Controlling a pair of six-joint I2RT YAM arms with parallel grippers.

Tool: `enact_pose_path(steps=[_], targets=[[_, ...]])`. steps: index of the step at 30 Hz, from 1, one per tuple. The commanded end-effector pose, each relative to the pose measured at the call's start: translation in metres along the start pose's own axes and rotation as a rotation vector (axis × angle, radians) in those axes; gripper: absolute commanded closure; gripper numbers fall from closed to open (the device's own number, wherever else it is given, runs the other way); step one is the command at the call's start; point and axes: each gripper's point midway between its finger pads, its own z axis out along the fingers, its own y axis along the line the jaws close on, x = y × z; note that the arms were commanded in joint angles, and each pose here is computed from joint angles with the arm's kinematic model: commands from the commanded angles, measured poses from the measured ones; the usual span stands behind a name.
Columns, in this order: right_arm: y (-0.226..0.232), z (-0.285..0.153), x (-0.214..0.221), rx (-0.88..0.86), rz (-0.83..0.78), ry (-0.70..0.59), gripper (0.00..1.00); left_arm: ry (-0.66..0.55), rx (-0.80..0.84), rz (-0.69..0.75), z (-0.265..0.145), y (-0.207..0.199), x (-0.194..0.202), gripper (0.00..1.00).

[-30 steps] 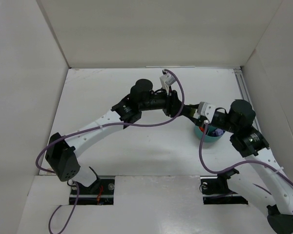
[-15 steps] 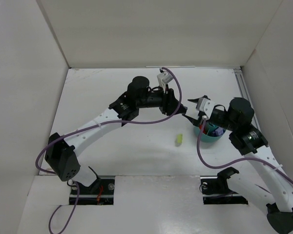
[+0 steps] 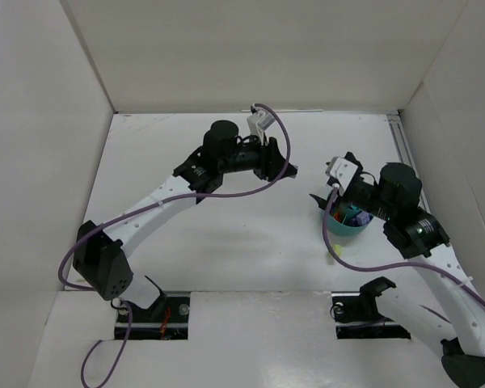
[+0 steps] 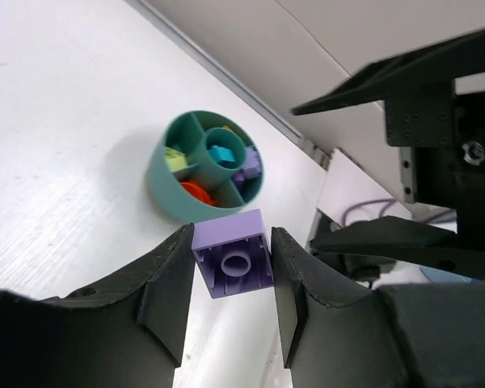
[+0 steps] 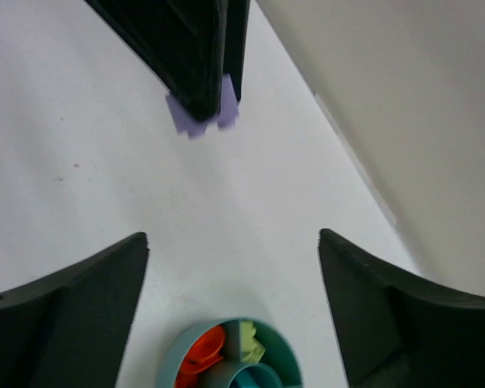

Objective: Sort the legos into containers by color

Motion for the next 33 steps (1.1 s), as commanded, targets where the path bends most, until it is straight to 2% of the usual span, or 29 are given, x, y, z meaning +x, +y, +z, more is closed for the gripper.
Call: enact_pose_path(steps=[1,3,4,5,9,11,12,14,17,22,25,30,33], targets=[[-0.009,-0.016,0.018,0.087,0.105,0.138,0.04,-0.075,-0.070,0.032,-0.015,0.012,-0.021,1.00],[-0.015,-0.028,0.038,0.160,0.163,0.245,0.00,-0.071,-0.153,0.008,-0.012,0.030,-0.018,1.00],[-0.018,-0.037,0.039,0.215,0.210,0.257,0.00,-0.071,-0.168,0.017,-0.010,0.034,-0.020,1.00],[-0.037,-0.056,0.048,0.370,0.243,0.326,0.00,-0.066,-0.180,0.012,-0.008,0.039,-0.018,1.00],[-0.064,-0.128,0.065,0.770,0.396,0.462,0.00,-0.051,-0.197,-0.001,0.004,0.053,-0.017,1.00],[-0.064,-0.149,0.074,0.860,0.447,0.524,0.00,-0.025,-0.198,-0.012,0.016,0.058,-0.013,1.00],[-0.064,-0.162,0.082,0.908,0.455,0.595,0.00,-0.011,-0.203,-0.008,0.025,0.061,-0.010,1.00],[-0.061,-0.160,0.099,0.916,0.485,0.683,0.00,0.016,-0.187,0.000,0.035,0.056,-0.003,1.00],[-0.061,-0.166,0.113,0.955,0.516,0.744,0.00,0.038,-0.167,0.030,0.053,0.047,0.004,1.00],[-0.065,-0.195,0.103,1.097,0.553,0.677,0.00,0.077,-0.121,0.068,0.095,0.014,0.034,1.00],[-0.062,-0.220,0.097,1.205,0.571,0.606,0.00,0.044,-0.112,0.045,0.121,-0.004,0.048,1.00],[-0.058,-0.246,0.088,1.311,0.597,0.512,0.00,-0.084,-0.199,0.019,0.152,-0.018,0.053,1.00],[-0.057,-0.255,0.083,1.337,0.598,0.479,0.00,-0.092,-0.192,-0.014,0.170,-0.024,0.069,1.00]])
